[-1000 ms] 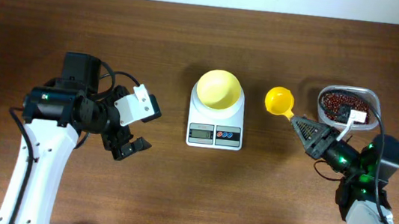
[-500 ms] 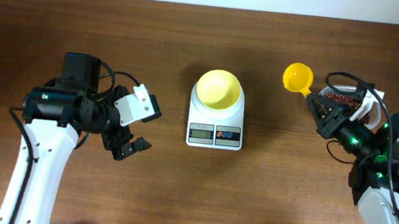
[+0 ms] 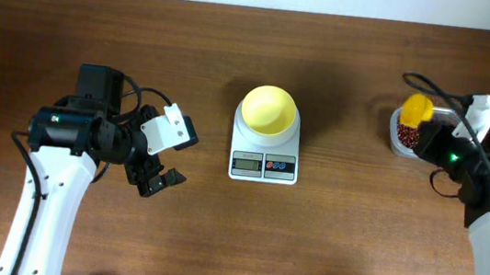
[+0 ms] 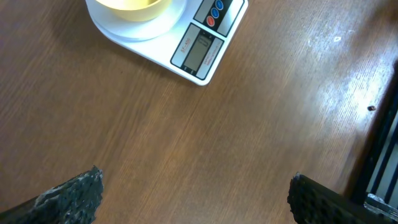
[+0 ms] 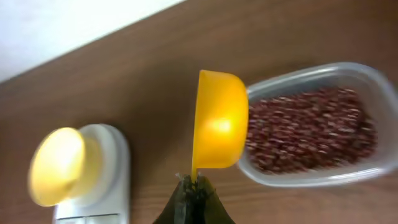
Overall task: Scoop item into bowl and weigh 50g on scale
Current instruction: 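Lower the scoop with right gripper into the red beans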
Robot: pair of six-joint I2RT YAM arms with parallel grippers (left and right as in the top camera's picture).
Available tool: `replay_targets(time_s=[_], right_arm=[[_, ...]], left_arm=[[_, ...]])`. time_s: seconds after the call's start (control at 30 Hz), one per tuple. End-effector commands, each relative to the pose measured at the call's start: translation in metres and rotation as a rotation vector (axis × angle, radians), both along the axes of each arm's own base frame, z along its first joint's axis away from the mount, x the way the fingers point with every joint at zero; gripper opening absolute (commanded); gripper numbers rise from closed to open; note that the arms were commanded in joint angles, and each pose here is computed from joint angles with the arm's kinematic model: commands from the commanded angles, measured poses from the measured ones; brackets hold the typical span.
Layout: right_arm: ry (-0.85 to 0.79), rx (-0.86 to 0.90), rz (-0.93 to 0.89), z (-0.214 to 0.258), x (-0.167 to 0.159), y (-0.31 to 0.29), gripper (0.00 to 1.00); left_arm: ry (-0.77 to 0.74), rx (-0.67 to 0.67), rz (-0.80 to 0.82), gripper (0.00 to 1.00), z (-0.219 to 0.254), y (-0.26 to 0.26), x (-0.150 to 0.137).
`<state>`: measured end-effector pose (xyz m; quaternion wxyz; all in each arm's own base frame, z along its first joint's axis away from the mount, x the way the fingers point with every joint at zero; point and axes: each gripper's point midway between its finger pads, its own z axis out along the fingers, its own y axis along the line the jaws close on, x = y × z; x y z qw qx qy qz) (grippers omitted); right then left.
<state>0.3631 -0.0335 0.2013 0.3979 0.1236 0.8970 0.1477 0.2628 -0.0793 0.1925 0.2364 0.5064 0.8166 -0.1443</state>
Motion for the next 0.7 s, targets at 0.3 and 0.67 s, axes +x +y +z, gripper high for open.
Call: replay_targets(time_s=[0.3, 0.67], right_arm=[[0.201, -0.493, -0.060, -0.047, 0.000, -0.076, 0.04], [0.282, -0.335, 0.069, -0.107, 0.016, -0.051, 0.04]], left_arm=[[-0.003, -0.015, -0.007, 0.99, 0.000, -0.001, -0.001], [-0.003, -0.015, -0.007, 0.99, 0.001, -0.001, -0.001]])
